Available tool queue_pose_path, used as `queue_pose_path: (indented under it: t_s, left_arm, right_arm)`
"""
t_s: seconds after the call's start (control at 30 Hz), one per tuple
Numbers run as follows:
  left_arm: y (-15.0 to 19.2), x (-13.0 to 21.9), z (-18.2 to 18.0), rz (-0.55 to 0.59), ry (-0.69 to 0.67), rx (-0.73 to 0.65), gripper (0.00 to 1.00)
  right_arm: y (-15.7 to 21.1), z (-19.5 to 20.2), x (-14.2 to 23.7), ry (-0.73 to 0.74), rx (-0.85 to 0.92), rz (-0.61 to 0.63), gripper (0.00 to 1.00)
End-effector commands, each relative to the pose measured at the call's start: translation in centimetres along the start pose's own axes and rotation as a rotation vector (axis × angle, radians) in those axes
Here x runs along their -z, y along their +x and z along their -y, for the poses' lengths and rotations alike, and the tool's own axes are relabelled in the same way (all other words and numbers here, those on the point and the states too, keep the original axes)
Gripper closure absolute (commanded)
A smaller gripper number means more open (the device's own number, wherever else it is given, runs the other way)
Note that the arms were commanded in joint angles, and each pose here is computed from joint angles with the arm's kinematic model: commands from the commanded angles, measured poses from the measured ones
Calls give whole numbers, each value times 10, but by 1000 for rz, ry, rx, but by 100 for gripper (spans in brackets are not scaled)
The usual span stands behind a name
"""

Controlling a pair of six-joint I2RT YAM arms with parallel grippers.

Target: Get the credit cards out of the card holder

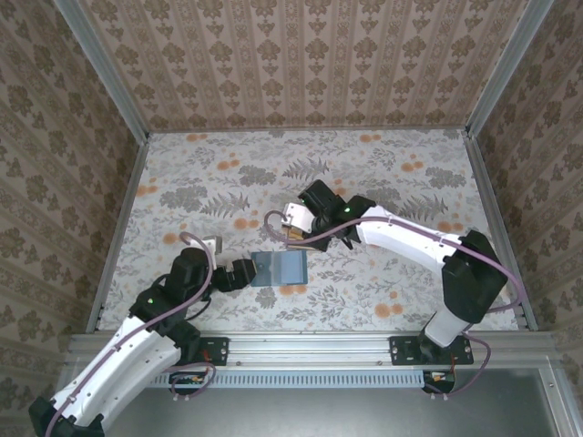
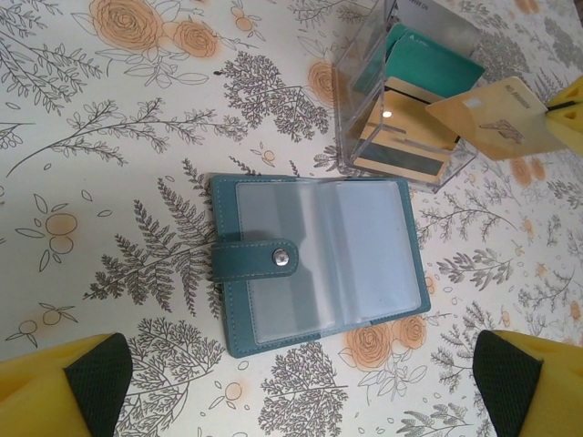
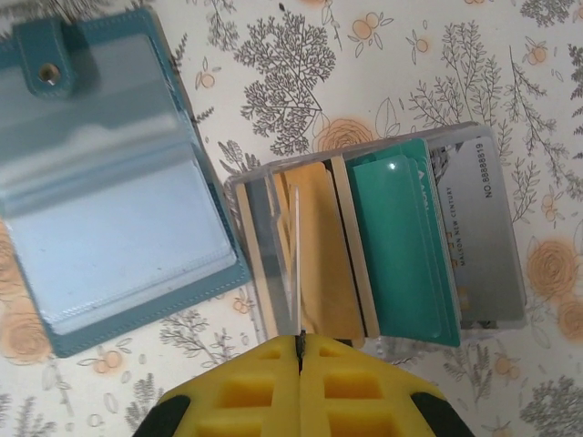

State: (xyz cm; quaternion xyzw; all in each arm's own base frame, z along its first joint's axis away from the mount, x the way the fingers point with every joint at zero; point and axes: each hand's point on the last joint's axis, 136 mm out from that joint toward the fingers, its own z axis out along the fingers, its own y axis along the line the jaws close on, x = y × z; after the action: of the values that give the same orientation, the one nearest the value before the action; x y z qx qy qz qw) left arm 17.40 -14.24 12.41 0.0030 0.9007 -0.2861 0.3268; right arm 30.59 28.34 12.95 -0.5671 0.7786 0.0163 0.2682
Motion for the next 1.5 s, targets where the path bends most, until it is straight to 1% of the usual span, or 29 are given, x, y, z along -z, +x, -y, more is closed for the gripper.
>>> queue_pose_path:
  t_s: [0.0, 0.3, 0.57, 0.6, 0.67, 0.73, 0.77, 0.93, 1.07, 1.2, 1.3, 1.4, 1.47]
  left_arm:
    - [3, -1, -6, -2, -16, -13, 0]
    - [5, -1, -7, -2, -11, -11, 0]
    - [6, -3, -9, -5, -14, -4, 0]
    - [6, -3, -9, -4, -13, -4, 0]
    - [5, -3, -9, -3, -10, -5, 0]
    - [6, -3, -8, -5, -7, -3, 0]
    - [6, -3, -8, -4, -6, -2, 0]
    - [6, -3, -9, -8, -5, 1, 0]
    - [5, -3, -9, -4, -5, 2, 0]
    - [7, -5, -11, -9, -14, 5, 0]
    - [6, -6, -13, -8, -24, 10, 0]
    - [4, -8, -14, -1, -31, 15, 0]
    - [4, -9, -15, 0, -34, 20, 0]
  right_arm:
    - [2, 13, -5, 33, 117, -46, 100]
    - [3, 17, -26, 15, 165, -71, 100]
    - [5, 3, -37, -57, 155, -68, 100]
    - [5, 2, -38, -64, 151, -68, 98]
    - [6, 1, -40, -75, 146, -74, 90]
    - [8, 3, -44, -66, 136, -87, 74]
    - [7, 6, -45, -49, 130, -88, 69]
    - [9, 20, -44, 18, 96, -96, 64]
    - [2, 34, -38, 87, 70, -69, 64]
    - [-7, 46, -21, 150, -24, -7, 63]
    - [-12, 55, -2, 209, -126, 60, 60]
    - [-17, 62, 24, 268, -245, 166, 54]
    - [-16, 66, 42, 300, -349, 251, 53]
